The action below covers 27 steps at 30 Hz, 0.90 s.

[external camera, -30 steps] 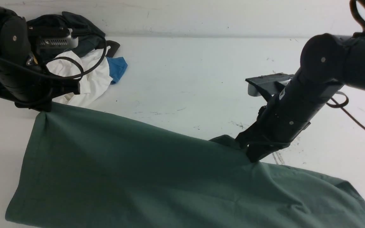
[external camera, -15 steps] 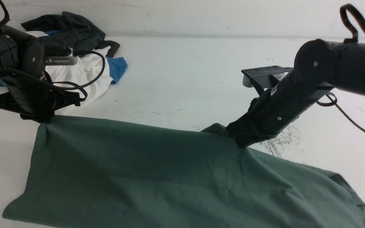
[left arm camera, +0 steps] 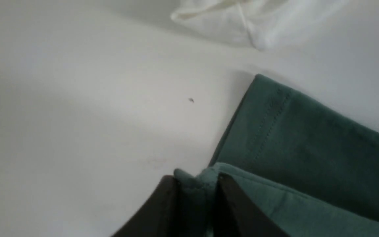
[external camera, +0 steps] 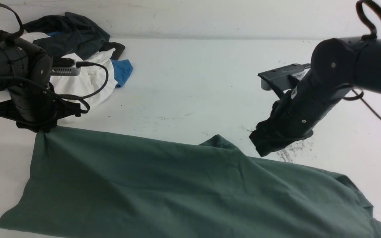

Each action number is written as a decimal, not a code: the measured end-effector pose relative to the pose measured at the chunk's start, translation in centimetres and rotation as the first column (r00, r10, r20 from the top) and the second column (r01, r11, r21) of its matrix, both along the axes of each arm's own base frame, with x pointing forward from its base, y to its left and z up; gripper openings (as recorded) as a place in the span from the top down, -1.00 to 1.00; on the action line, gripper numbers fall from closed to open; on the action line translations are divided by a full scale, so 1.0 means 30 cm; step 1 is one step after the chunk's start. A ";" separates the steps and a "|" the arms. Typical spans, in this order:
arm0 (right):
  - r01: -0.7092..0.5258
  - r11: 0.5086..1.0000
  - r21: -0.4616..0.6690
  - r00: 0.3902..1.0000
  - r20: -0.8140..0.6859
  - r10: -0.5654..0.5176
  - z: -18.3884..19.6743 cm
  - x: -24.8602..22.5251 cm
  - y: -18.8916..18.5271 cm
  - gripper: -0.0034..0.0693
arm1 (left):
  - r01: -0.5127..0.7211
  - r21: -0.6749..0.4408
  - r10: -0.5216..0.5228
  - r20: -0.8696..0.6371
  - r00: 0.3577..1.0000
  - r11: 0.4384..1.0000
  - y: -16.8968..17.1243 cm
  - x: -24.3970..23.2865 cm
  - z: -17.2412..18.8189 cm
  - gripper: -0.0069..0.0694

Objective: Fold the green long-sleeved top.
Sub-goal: Use both arms to drag the lower edge of the fabric forward and fold it over the upper edge

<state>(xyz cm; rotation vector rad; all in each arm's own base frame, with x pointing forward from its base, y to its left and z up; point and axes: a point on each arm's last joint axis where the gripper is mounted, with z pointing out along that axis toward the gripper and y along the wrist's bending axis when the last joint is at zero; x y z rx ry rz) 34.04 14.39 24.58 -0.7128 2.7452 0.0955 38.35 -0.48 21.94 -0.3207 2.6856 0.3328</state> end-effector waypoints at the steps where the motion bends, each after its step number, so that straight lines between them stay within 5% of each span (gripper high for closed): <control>1: 0.005 1.000 -0.020 1.000 0.005 -0.005 0.010 -0.003 -0.009 -0.11 | 0.000 0.006 0.000 0.006 1.000 1.000 0.001 0.004 0.008 0.39; 5: 0.106 0.976 -0.190 0.994 0.031 -0.103 0.088 -0.026 -0.129 -0.11 | -0.026 0.057 0.025 0.008 1.000 0.998 0.018 0.020 0.073 0.35; 8: 0.166 0.964 -0.208 0.986 0.016 -0.166 0.103 -0.026 -0.195 -0.11 | -0.030 0.067 0.030 0.000 1.000 0.997 0.020 0.023 0.095 0.35; 12: 0.233 0.965 -0.124 0.969 -0.051 -0.240 0.095 -0.014 -0.277 -0.11 | -0.002 0.077 0.006 -0.049 0.999 0.997 0.020 0.016 0.094 0.35; 17: 0.199 0.980 -0.002 0.973 -0.118 -0.198 0.069 -0.002 -0.260 -0.11 | 0.000 0.083 0.006 -0.076 0.997 0.997 0.023 0.018 0.075 0.30; 27: 0.123 0.992 0.027 0.964 -0.240 -0.113 -0.069 0.041 -0.220 -0.17 | 0.023 0.105 -0.012 -0.102 0.995 0.994 0.027 0.016 0.073 -0.17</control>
